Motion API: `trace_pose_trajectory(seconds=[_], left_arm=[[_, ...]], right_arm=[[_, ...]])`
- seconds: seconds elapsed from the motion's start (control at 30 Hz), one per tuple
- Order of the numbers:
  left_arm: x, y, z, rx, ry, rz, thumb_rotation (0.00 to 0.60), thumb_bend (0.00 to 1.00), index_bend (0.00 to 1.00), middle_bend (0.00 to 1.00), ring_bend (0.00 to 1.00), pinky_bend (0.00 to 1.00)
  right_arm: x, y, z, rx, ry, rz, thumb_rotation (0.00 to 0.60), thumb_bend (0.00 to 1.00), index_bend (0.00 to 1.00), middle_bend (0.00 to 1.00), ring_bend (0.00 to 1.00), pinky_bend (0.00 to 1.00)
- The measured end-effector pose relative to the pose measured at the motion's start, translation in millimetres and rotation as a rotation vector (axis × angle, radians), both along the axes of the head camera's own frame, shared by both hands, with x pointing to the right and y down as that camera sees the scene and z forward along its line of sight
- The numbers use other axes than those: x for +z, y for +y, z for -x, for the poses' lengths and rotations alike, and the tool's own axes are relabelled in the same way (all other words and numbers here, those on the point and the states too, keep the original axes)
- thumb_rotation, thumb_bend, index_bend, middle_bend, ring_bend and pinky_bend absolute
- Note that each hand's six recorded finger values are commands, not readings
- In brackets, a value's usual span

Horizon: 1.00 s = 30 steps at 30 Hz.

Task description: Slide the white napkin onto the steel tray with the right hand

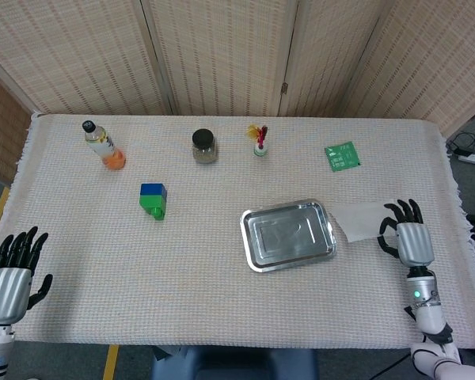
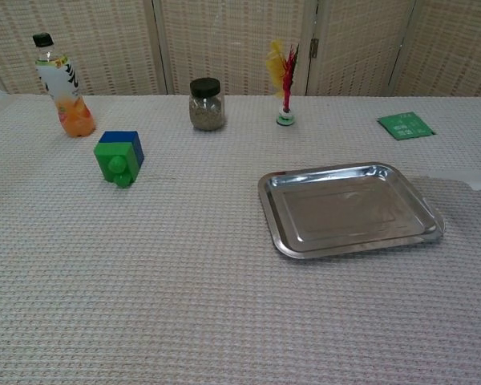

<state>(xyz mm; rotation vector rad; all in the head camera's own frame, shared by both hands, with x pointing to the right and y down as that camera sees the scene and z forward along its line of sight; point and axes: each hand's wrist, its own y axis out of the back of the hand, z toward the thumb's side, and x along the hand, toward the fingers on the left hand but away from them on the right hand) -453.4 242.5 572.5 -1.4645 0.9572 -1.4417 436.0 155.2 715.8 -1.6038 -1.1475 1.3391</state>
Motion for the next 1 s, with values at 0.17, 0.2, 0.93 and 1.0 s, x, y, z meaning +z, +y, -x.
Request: trace_pose_trajectory(seconds=[0.17, 0.2, 0.93, 1.0], left_arm=[[-1, 0, -1, 0.003, 0.006, 0.002, 0.600, 0.44, 0.00, 0.00, 0.00, 0.00], [-1, 1, -1, 0.004, 0.007, 0.002, 0.600, 0.44, 0.00, 0.00, 0.00, 0.00], [-15, 2, -3, 0.007, 0.066, -0.018, 0.600, 0.44, 0.00, 0.00, 0.00, 0.00], [-16, 2, -3, 0.008, 0.069, -0.018, 0.600, 0.44, 0.00, 0.00, 0.00, 0.00]], right_arm=[[-9, -7, 9, 0.026, -0.073, -0.058, 0.600, 0.53, 0.78, 0.27, 0.11, 0.00], [-10, -8, 13, 0.023, -0.090, -0.068, 0.600, 0.53, 0.78, 0.27, 0.11, 0.00], [19, 13, 138, -0.210, -0.225, -0.006, 0.600, 0.53, 0.79, 0.28, 0.12, 0.00], [27, 14, 147, -0.217, -0.229, 0.019, 0.600, 0.53, 0.79, 0.28, 0.12, 0.00]])
